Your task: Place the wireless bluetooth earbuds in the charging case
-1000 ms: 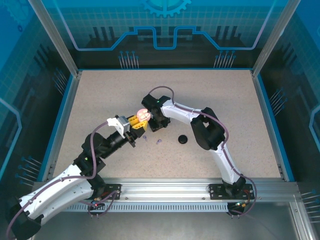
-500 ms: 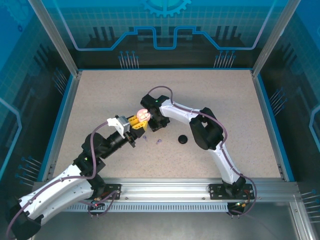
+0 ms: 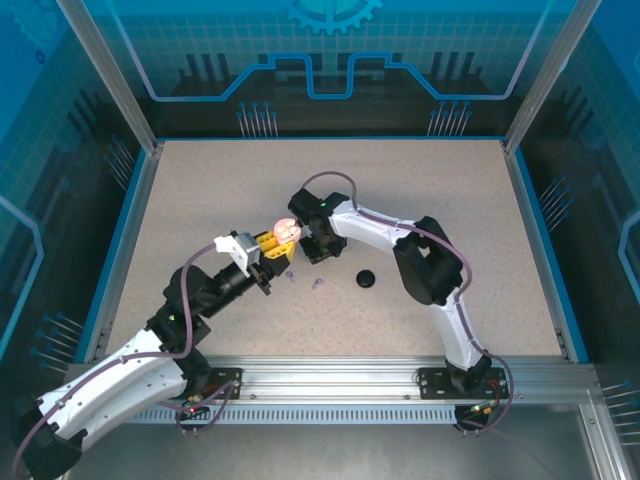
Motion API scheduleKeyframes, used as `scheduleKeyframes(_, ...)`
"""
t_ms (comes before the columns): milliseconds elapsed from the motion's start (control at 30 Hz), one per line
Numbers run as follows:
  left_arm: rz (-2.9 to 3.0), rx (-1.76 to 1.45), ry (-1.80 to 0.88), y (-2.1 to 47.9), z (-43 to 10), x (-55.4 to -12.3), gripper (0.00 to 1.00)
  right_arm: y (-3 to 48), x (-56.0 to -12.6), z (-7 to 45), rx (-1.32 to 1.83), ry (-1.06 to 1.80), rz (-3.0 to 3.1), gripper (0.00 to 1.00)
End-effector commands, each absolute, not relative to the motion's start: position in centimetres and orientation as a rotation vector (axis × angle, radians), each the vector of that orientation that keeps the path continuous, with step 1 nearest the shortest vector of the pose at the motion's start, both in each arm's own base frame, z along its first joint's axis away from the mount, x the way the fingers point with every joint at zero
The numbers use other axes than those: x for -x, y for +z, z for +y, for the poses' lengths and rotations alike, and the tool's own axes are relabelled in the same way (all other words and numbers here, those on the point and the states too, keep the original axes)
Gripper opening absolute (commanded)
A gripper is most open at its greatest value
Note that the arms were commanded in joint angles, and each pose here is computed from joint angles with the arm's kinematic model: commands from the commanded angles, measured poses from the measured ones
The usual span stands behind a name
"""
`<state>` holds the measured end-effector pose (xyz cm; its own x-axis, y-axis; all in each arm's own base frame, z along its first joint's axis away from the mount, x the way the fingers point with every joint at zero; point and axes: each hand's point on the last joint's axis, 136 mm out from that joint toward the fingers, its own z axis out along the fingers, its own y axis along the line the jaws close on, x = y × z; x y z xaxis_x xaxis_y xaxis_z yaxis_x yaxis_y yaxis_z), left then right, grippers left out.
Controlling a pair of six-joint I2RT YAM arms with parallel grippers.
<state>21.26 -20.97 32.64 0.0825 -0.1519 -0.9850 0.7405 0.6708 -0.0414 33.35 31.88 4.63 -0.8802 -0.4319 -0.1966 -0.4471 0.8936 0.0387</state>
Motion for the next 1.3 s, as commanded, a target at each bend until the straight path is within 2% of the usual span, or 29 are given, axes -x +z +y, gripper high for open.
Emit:
scheduleKeyframes(0,1.299,-0.539,-0.708,33.5,-20.8,-21.2,0.08,11.2,-34.4,31.2,0.57,0.24,2.721,0.25)
scheduleKeyframes(467,1.343,-0.551,-0.784,31.9,-23.3,-22.8,0.08,27.9,-29.3,26.1,0.452,0.582,2.221,0.24)
scheduleKeyframes(700,1.352,-0.569,-0.835,31.5,-24.8,-23.5,0.07,35.0,-25.2,26.6,0.52,0.846,1.942,0.24)
scheduleKeyframes(967,1.311,-0.614,-0.886,31.8,-26.2,-23.5,0.07,37.7,-22.1,29.8,0.663,0.947,1.786,0.24)
scheduleKeyframes(1267,1.29,-0.629,-0.886,32.1,-26.3,-23.3,0.07,36.4,-22.5,32.7,0.727,0.902,1.804,0.24)
